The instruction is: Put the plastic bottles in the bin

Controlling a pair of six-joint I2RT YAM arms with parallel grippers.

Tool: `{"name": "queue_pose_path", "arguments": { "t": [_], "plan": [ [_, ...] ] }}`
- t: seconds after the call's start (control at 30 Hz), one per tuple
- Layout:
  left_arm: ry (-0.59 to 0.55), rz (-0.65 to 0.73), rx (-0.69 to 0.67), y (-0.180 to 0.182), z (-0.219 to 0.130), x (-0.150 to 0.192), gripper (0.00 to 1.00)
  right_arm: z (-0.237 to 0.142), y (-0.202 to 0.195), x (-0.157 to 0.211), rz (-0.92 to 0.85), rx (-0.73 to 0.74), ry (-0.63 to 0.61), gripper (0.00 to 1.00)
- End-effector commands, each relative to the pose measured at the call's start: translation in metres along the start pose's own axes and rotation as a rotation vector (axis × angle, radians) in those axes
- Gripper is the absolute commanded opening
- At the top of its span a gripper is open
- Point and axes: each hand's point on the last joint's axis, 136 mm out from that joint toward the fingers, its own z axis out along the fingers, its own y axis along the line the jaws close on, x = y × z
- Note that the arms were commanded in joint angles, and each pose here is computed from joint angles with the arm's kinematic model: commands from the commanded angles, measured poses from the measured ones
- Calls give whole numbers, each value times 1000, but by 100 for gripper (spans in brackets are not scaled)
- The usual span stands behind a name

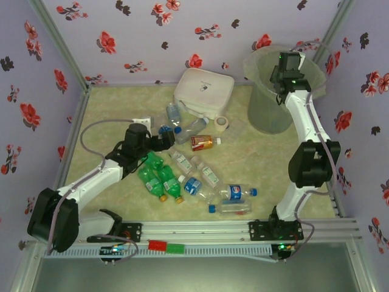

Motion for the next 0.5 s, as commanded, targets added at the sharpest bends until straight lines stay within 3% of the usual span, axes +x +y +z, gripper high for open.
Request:
{"name": "queue_pose_path", "arguments": {
  "t": [0.0,0.13,0.3,0.47],
  "plan": [
    [-36,30,-46,6,-8,-7,100,-11,3,-21,44,-28,-18,78],
    [-62,18,-93,14,-11,-11,100,-33,5,-43,56,-67,-51,99],
    [-72,16,-158,25,-13,-18,100,-83,9,-70,76,-137,-134,100],
    [-39,-7,-237,39,-8,-17,100,-145,48,-66,41,-305,-172,100]
  ]
}}
